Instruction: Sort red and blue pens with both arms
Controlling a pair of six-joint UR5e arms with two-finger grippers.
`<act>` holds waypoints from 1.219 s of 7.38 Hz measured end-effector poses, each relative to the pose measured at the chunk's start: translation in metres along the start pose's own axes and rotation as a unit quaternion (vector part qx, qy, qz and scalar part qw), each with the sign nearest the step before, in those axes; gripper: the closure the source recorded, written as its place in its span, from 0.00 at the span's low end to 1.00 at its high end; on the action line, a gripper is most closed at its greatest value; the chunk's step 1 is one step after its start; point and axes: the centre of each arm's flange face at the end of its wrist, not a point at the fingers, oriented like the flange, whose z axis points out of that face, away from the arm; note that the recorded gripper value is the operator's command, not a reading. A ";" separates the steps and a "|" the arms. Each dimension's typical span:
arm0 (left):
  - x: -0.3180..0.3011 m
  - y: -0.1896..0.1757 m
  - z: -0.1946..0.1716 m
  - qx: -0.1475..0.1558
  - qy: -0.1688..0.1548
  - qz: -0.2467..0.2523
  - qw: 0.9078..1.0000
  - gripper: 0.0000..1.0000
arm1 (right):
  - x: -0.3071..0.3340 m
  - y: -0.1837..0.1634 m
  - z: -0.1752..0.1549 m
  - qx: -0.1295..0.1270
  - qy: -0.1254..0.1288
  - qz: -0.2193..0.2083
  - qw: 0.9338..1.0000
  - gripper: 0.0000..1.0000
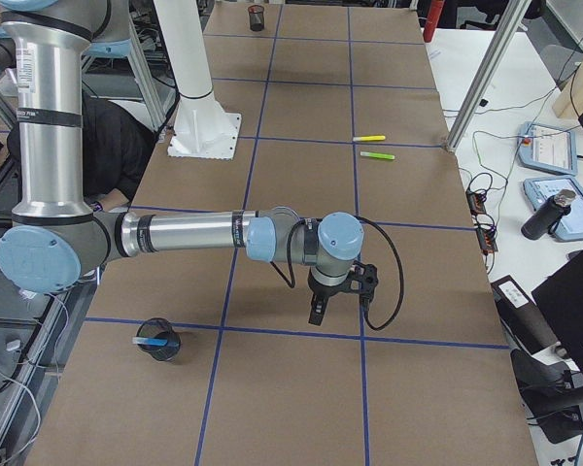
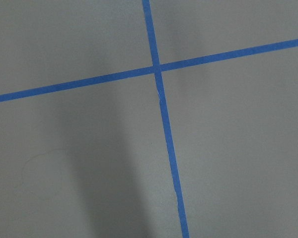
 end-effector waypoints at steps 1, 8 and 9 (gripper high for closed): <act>0.001 0.000 -0.001 0.002 0.000 0.002 1.000 0.00 | -0.001 0.000 -0.001 0.001 -0.001 -0.002 1.000 0.00; 0.001 -0.001 0.000 0.004 0.001 0.004 1.000 0.00 | -0.012 0.001 -0.010 0.009 -0.007 -0.011 1.000 0.00; 0.001 -0.001 0.000 0.004 0.001 0.004 1.000 0.00 | -0.013 0.000 -0.011 0.010 -0.007 -0.012 1.000 0.00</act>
